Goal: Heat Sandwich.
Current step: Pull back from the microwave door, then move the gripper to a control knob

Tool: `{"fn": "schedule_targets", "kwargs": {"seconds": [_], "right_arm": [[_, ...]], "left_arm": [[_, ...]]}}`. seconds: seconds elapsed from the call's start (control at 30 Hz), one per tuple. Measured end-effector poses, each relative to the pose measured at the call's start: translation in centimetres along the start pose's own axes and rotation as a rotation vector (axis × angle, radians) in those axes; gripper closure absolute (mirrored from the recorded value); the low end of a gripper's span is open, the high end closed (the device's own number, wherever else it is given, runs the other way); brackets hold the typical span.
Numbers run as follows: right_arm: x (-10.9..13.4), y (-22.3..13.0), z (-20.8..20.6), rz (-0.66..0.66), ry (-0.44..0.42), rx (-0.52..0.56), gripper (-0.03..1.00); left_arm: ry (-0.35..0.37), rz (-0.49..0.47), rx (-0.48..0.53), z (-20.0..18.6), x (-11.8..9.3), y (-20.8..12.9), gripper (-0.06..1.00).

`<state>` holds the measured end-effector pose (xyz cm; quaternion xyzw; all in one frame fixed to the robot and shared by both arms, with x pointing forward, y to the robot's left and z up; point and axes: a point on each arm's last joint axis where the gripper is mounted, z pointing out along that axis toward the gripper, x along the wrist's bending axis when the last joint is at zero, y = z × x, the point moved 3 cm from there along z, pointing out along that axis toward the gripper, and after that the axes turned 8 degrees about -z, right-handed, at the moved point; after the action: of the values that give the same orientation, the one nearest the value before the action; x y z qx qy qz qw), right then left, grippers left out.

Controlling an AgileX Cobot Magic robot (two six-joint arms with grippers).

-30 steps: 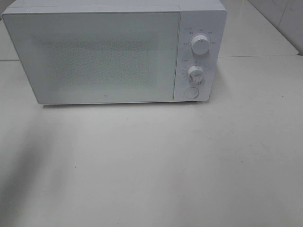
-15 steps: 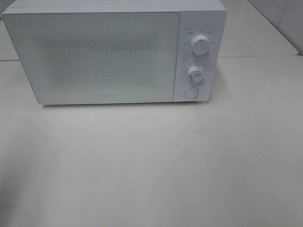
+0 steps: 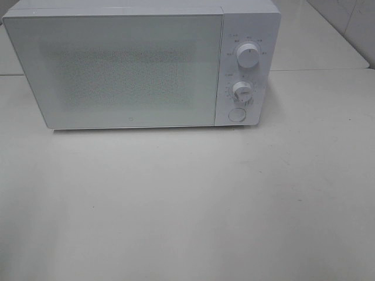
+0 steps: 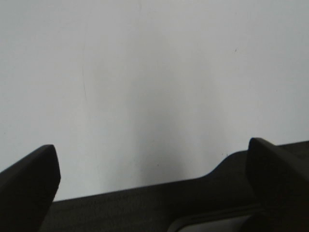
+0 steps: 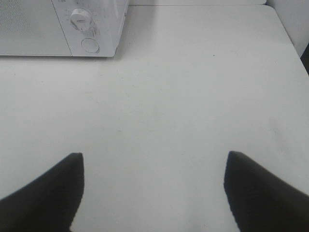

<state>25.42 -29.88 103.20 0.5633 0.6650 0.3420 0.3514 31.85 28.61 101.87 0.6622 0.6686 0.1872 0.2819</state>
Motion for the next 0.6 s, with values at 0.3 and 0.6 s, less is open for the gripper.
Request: {"fn": "schedule_targets", "kwargs": {"seconds": [0.3, 0.6], "right_arm": [[0.0, 0.0, 0.0, 0.000, 0.000, 0.000, 0.20], [0.0, 0.0, 0.0, 0.000, 0.000, 0.000, 0.20]], "left_arm": [[-0.052, 0.013, -0.298, -3.9, -0.1, -1.9, -0.05], [-0.075, 0.020, -0.429, -5.4, -0.1, -3.1, -0.05]]}}
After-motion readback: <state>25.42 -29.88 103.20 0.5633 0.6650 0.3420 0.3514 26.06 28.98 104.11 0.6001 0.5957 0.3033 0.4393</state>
